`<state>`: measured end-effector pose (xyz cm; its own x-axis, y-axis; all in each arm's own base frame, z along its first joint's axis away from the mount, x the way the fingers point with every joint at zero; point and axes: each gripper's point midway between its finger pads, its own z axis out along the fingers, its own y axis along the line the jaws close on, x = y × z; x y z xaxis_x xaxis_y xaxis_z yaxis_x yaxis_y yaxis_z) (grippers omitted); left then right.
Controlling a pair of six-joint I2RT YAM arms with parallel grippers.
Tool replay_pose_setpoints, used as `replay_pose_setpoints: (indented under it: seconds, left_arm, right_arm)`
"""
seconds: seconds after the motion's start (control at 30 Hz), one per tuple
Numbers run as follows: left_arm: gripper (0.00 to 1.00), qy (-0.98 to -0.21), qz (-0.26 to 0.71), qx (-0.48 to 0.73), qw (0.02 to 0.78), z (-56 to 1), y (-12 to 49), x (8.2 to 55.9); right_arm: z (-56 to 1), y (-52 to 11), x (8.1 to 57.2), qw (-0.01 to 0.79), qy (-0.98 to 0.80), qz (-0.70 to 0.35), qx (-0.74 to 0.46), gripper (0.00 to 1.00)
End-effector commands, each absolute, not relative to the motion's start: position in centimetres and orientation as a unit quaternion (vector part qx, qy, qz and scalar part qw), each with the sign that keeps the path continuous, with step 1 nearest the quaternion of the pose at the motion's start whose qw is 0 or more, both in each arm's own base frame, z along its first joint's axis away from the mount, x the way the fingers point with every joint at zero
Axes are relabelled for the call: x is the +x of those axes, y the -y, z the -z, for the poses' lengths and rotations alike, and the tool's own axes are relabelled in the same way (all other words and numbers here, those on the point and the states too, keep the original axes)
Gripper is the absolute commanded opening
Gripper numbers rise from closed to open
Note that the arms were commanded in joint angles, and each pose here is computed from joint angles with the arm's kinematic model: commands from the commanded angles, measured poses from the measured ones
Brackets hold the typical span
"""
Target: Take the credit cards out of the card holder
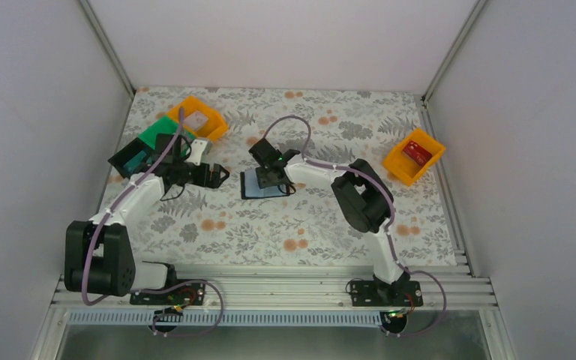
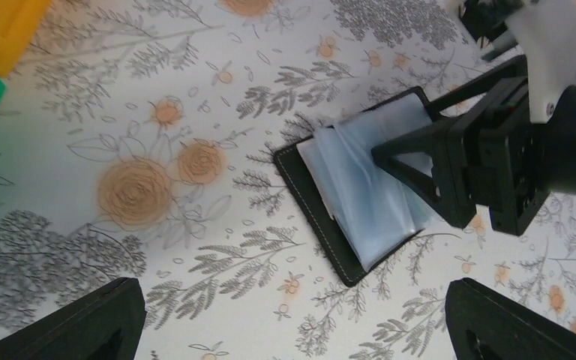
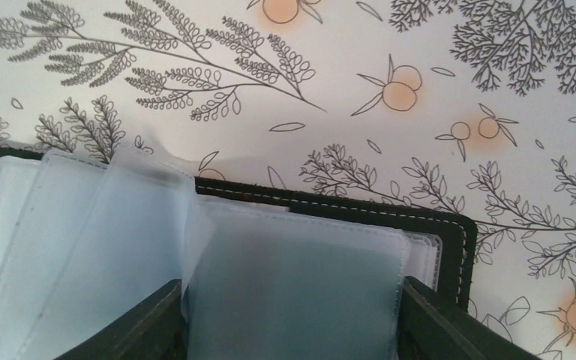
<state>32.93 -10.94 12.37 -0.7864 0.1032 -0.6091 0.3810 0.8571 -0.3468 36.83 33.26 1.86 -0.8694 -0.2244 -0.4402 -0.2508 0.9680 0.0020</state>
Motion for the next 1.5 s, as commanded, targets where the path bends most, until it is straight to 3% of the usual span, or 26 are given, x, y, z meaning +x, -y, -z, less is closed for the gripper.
replay_pose_setpoints:
  seconds: [0.0, 0.23, 0.5, 0.73, 1.07, 1.2, 1.3, 1.33, 1.47]
  left_arm:
    - [1.0, -0.9, 0.295, 0.127, 0.295, -12.3, 12.5, 31.9]
    - [1.0, -0.887, 0.407, 0.096, 0.196, -8.9, 16.0, 30.6]
    - [1.0, -0.91, 0.386, 0.108, 0.107, -3.4, 18.5, 30.5]
    - [0.97, -0.909, 0.39, 0.127, 0.077, -2.0, 20.4, 30.9]
    - [0.64, -0.896, 0.417, 0.14, 0.064, -1.8, 22.1, 31.2]
    - [0.35, -0.896, 0.417, 0.139, 0.059, -1.4, 22.1, 31.3]
    - [0.07, -0.896, 0.416, 0.142, 0.06, -1.4, 22.1, 31.3]
    - [0.03, -0.896, 0.415, 0.143, 0.06, -1.5, 22.1, 31.4]
    - [0.02, -0.895, 0.405, 0.166, 0.084, -2.8, 22.1, 32.2]
  right_arm:
    - [3.7, -30.4, 33.3, 0.13, -0.985, -0.029, -0.111, 0.62]
    - [4.6, -29.9, 33.2, 0.121, -0.986, -0.052, -0.106, 0.53]
    - [3.2, -30.4, 33.2, 0.115, -0.978, -0.143, -0.102, 0.51]
    - [0.2, -32.3, 33.0, 0.112, -0.957, -0.24, -0.119, 0.53]
    - [-4.7, -34.4, 33.1, 0.129, -0.933, -0.304, -0.142, 0.6]
    - [-5.2, -34.6, 33.1, 0.131, -0.931, -0.31, -0.143, 0.57]
    - [-5.6, -34.5, 33.1, 0.132, -0.93, -0.31, -0.145, 0.56]
    - [-5.9, -34.5, 33.2, 0.136, -0.93, -0.309, -0.149, 0.56]
    - [-8.7, -33.1, 34.2, 0.17, -0.927, -0.296, -0.154, 0.62]
